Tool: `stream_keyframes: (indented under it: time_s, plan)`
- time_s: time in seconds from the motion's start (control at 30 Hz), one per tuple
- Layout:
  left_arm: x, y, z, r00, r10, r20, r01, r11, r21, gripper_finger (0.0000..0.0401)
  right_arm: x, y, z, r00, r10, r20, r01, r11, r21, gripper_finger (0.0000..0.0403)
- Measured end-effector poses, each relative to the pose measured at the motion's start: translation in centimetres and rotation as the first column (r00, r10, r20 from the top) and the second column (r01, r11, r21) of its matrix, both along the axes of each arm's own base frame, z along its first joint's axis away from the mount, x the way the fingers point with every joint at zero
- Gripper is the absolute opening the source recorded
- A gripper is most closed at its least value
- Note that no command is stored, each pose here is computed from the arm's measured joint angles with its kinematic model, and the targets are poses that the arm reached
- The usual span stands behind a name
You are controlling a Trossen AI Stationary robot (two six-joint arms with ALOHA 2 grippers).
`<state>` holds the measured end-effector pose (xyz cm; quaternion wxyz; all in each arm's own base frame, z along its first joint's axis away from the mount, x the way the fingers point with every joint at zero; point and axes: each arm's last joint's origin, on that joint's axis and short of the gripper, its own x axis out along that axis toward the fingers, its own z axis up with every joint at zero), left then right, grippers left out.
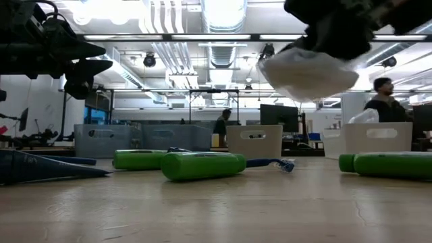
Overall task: Pick & Place Travel size toiletries
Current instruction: Put the white cotton pack into the white bin
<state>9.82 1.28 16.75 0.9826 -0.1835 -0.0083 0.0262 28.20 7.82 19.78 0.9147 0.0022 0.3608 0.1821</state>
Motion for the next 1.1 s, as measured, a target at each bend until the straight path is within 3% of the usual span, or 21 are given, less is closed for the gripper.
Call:
stream_keyframes:
  time_s: [0.33,0.67,1.1]
  plan:
    - [0.0,0.0,0.0,1.0,0.0,-0.002,0.0,1.0,0.0,0.0156,-0.6,-2.0,2.6,0.993,-0.066,0.093,0.064,0.998,0.029,0.005]
    - [0.0,0.0,0.0,1.0,0.0,-0.001,0.0,1.0,0.0,0.0156,-1.1,-4.9,4.5,0.972,-0.179,0.15,0.172,0.983,0.061,0.0075]
    - [0.0,0.0,0.0,1.0,-0.001,-0.002,0.001,1.0,0.0,0.0156,-1.2,-9.0,5.0,0.916,-0.378,0.137,0.36,0.922,0.139,0.006]
